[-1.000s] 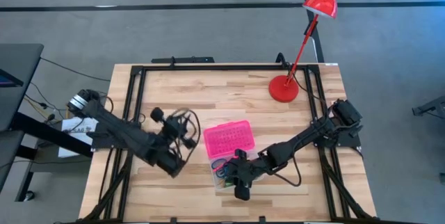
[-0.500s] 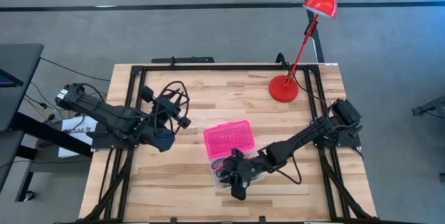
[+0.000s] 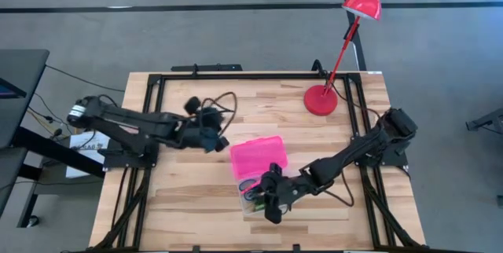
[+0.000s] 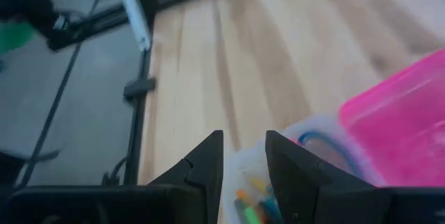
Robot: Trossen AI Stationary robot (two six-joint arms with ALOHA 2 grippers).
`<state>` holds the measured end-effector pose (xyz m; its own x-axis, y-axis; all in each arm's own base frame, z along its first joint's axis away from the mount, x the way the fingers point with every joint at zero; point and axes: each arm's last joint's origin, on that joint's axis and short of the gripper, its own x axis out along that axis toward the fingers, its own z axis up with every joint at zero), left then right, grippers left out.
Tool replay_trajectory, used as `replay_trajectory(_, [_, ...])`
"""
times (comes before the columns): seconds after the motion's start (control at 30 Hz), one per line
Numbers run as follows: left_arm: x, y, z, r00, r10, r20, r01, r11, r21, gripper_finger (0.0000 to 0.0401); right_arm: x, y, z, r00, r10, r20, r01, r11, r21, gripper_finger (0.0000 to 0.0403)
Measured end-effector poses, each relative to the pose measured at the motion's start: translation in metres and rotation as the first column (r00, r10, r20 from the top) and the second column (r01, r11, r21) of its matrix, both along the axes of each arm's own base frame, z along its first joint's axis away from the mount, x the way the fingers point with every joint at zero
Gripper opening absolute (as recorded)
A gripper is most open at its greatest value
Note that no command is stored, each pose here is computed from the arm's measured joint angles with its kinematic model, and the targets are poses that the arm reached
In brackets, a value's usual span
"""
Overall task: Pick & place school supplies into a supply box
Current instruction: Close the pink supply box
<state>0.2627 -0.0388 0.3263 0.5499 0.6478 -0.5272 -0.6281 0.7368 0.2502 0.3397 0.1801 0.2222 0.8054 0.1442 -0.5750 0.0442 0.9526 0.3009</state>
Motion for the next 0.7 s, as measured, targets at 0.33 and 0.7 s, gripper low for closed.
replay_trajectory(0.33, [0.029,-0.009,-0.019,0.924,-0.344,-0.169,0.338,0.939,-0.065,0.0059,-0.014,0.019,0.005,0.994,-0.103,0.047,0.103,0.995,-0.005,0.0101])
replay_trajectory(0.7, [0.048,0.029,-0.021,0.786,-0.601,-0.145,0.58,0.798,-0.165,0.0059,-0.036,0.053,-0.044,0.961,-0.274,-0.038,0.274,0.962,-0.013,0.0101])
